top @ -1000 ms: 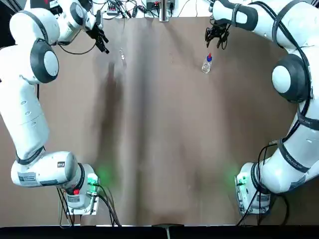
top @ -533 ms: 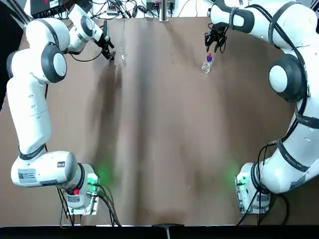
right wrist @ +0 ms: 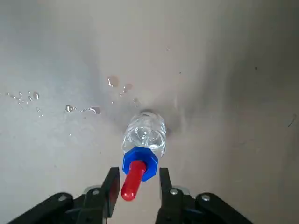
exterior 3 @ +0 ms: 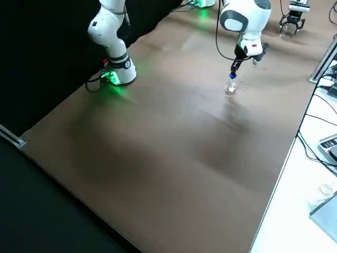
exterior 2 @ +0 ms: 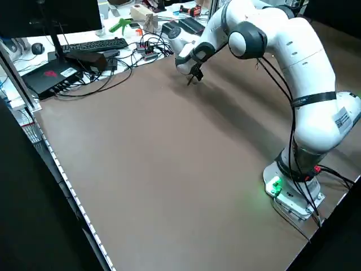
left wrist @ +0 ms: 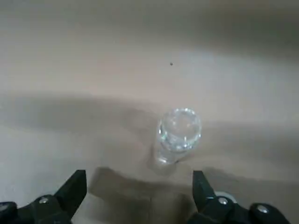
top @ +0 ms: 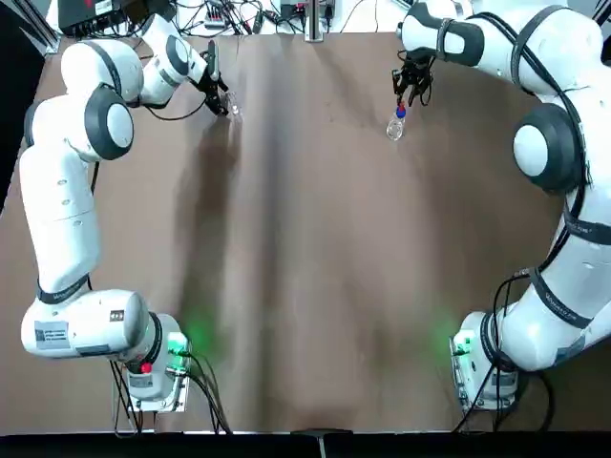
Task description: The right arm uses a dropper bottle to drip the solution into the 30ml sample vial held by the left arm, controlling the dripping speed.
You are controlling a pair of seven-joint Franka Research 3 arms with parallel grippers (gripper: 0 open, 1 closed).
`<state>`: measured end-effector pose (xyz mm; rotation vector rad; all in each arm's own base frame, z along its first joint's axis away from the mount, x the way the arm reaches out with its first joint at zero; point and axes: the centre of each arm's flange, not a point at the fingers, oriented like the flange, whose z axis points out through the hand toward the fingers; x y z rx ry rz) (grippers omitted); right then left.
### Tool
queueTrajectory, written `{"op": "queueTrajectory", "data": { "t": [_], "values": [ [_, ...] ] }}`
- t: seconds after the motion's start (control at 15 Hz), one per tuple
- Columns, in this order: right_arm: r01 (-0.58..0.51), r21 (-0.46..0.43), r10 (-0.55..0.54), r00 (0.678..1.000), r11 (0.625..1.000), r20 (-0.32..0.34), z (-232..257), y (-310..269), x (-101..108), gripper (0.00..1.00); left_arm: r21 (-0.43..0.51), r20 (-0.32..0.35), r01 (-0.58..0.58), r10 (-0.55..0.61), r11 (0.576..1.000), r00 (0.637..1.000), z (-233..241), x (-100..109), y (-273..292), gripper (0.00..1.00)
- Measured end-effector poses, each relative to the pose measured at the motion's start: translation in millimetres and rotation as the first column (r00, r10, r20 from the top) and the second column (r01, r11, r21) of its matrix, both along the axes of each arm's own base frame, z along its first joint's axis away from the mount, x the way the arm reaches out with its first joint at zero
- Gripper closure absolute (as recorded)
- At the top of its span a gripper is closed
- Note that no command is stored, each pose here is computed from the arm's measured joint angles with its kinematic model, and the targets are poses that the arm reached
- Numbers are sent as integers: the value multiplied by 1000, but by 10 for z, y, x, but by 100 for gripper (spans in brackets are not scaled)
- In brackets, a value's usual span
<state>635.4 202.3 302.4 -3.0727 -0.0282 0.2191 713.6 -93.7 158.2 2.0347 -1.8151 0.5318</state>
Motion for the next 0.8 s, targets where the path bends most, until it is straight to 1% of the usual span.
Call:
{"op": "queueTrajectory", "data": {
  "t": [0.13,0.2,0.33,0.73,0.8],
  "values": [
    [-3,-1,3,1000,1000,-3,-22,15,-6,63,-5,1,4,-4,1000,1000,8,-2,-39,0],
    [-4,-1,4,1000,1000,-4,-26,22,-9,70,-6,2,7,-7,1000,1000,12,-3,-59,0],
    [-5,-1,5,1000,1000,-4,-27,32,-12,72,-8,4,10,-10,1000,1000,21,0,-86,0],
    [-5,-1,5,1000,1000,-4,-26,32,-11,72,-12,17,19,-19,1000,1000,85,31,-164,0],
    [-2,-2,2,1000,1000,-4,-25,32,-11,74,-12,18,19,-19,1000,1000,86,31,-165,0]
  ]
}}
